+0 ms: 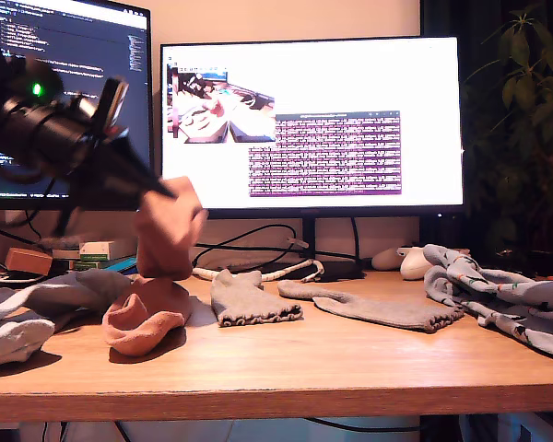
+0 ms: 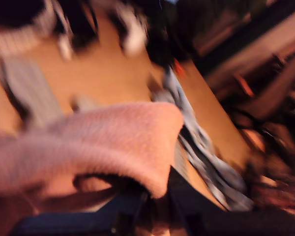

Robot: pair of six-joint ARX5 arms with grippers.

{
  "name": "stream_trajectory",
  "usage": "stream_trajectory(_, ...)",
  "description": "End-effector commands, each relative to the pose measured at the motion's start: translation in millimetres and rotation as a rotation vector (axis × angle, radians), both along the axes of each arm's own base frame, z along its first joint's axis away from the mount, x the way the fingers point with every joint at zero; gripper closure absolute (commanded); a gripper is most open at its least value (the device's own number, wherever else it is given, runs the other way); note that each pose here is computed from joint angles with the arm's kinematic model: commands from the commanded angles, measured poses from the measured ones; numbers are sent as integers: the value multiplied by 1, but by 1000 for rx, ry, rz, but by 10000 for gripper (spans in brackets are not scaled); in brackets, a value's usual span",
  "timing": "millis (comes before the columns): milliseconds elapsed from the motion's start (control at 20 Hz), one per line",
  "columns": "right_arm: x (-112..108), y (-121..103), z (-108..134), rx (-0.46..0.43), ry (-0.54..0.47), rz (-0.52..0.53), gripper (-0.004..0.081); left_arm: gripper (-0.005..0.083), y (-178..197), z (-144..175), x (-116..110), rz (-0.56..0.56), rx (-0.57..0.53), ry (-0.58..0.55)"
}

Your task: Pair up the socks based on colour and pattern, by placing them on top of one another

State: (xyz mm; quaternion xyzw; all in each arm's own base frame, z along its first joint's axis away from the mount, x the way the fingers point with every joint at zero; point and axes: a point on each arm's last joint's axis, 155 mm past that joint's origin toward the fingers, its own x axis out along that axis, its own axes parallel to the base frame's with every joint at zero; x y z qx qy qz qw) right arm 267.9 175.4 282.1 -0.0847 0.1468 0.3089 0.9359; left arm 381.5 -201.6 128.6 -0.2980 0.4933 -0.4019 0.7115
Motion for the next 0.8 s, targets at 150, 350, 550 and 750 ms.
stream_trajectory(150, -1, 0, -8, -5, 8, 4, 781, 795, 16, -31, -20, 18, 118, 135)
stream_trajectory(350, -1, 0, -8, -4, 6, 3, 781, 795, 24, -44, -34, 14, 184, 199)
stream_trajectory(550, 0, 1, -4, 5, -9, 4, 781, 795, 24, -52, -41, 6, 221, 225)
stream_trajectory(750, 2, 2, 4, 22, -37, 4, 781, 781, 11, -54, -51, -35, 228, 239)
